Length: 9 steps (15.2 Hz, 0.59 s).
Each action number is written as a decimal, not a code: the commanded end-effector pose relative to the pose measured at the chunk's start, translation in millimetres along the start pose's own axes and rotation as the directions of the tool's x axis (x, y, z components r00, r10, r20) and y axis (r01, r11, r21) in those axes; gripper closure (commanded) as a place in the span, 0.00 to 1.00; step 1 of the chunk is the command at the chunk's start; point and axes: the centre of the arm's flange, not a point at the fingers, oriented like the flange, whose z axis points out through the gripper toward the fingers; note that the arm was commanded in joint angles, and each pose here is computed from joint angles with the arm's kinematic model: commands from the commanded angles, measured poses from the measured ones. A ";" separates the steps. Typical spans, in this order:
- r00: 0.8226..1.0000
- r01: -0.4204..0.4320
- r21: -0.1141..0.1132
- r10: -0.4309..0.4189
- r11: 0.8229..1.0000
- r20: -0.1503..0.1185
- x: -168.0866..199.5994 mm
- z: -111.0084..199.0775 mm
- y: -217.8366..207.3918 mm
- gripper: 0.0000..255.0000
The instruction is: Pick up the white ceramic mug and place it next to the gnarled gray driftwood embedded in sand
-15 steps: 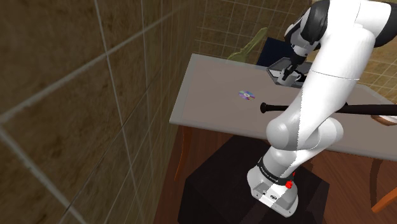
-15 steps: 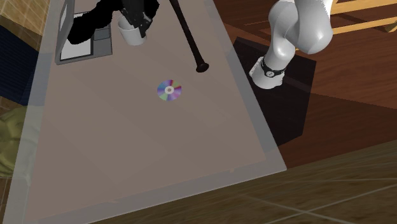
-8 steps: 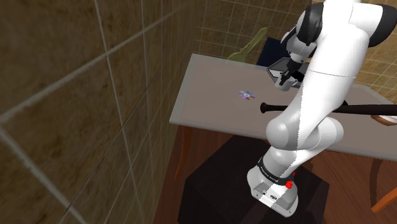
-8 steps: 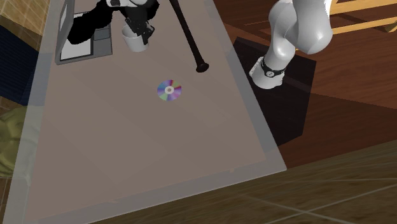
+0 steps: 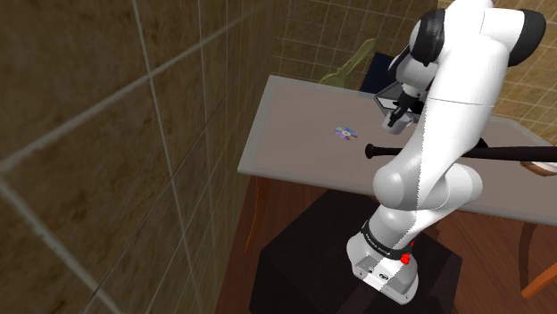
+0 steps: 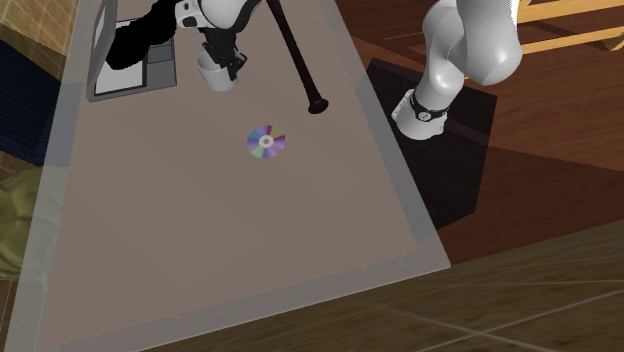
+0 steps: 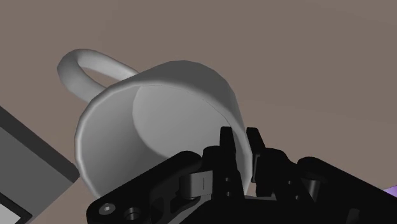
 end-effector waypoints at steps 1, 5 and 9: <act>1.000 0.000 -0.001 0.000 1.000 0.000 -0.3 2.7 0.0 1.00; 1.000 0.000 -0.001 0.000 1.000 0.000 -0.3 2.7 0.0 1.00; 1.000 0.000 -0.001 0.000 1.000 0.000 -0.3 2.7 0.0 0.00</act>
